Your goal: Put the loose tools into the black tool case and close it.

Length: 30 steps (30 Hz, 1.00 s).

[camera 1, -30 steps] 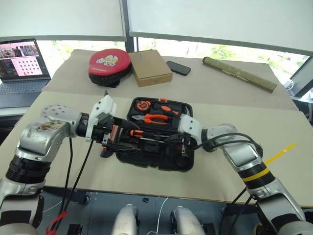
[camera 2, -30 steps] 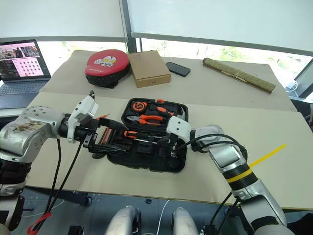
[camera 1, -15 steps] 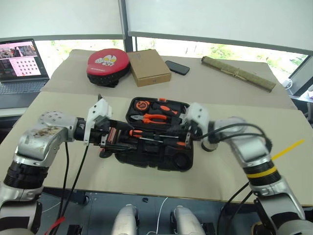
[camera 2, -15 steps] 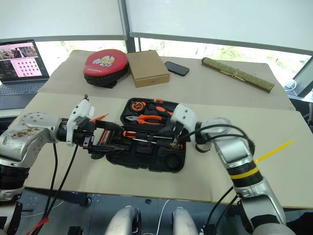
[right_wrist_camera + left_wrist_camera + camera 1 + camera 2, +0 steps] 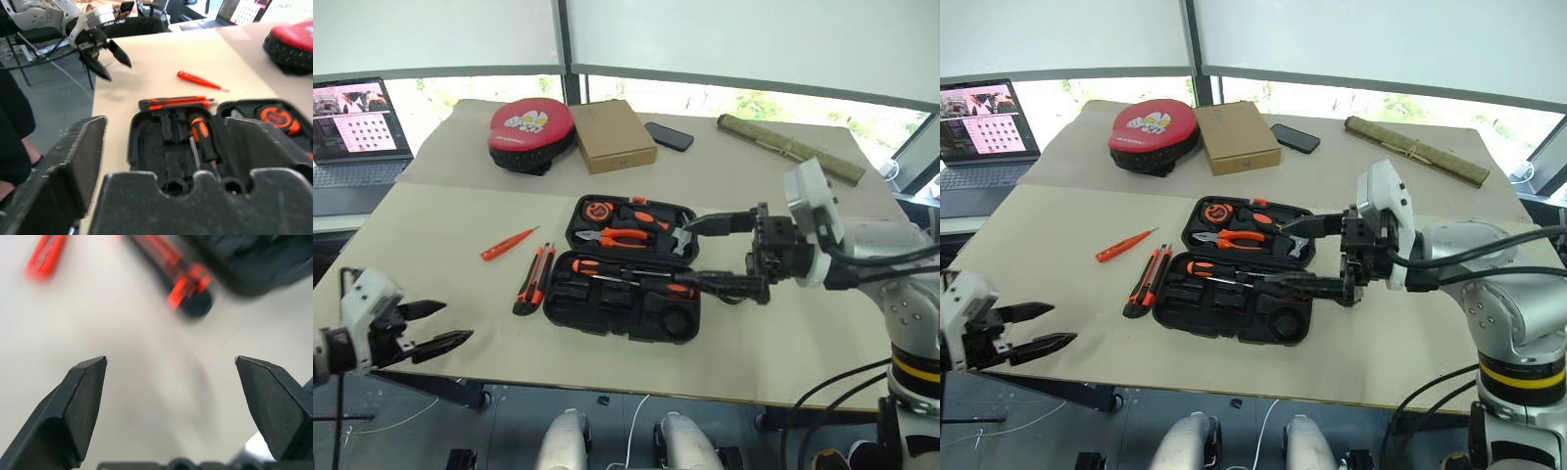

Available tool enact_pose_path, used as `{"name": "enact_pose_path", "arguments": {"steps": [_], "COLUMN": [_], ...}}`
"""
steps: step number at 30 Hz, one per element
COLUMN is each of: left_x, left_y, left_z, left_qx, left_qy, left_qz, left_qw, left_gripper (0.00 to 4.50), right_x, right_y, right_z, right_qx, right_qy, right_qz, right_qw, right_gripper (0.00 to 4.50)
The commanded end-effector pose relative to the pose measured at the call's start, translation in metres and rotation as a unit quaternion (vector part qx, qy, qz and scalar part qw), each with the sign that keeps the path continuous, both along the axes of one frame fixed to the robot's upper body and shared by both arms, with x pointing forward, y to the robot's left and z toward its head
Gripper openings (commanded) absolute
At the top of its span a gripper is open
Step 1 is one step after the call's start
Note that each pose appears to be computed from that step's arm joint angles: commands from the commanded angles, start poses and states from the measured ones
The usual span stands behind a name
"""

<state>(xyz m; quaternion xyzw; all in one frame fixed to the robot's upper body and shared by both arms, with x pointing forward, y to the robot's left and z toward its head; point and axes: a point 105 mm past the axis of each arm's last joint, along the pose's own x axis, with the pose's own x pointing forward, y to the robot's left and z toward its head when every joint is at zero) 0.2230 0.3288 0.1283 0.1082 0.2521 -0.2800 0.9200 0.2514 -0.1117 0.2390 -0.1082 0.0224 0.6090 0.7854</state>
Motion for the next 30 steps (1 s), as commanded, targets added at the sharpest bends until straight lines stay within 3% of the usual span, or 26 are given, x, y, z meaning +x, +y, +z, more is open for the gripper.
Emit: {"name": "enact_pose_path", "arguments": {"steps": [1,5,11,18,26,30], "left_x": [0.025,0.055,0.120,0.157,0.180,0.179], "left_y": [0.000,-0.006,-0.025,-0.037,-0.052,-0.057], "left_z": [0.029,0.041,0.047,0.028,0.022,0.012], "left_qx": [0.030,0.035,0.098,0.168,0.237,0.248], "left_qy": [-0.046,-0.022,0.006,0.092,0.102,0.122], "left_qz": [-0.016,-0.050,-0.068,-0.089,-0.092,-0.107], "left_qw": [0.998,0.998,0.993,0.977,0.962,0.955], "left_gripper": [4.50,4.50,4.50,4.50,4.50,3.38], "right_x": [-0.007,-0.009,-0.015,-0.026,-0.028,-0.032], "right_y": [0.000,0.002,-0.002,0.003,0.009,0.007], "right_z": [0.010,0.008,0.007,-0.003,-0.005,-0.003], "right_qx": [0.007,-0.005,-0.011,-0.003,0.010,0.011], "right_qy": [-0.026,-0.031,-0.037,-0.028,-0.030,-0.036], "right_qz": [-0.004,-0.014,-0.034,-0.051,-0.065,-0.073], "right_qw": [1.000,0.999,0.999,0.998,0.997,0.997], "right_gripper": [4.48,4.48,4.48,4.48,4.48,4.50]}}
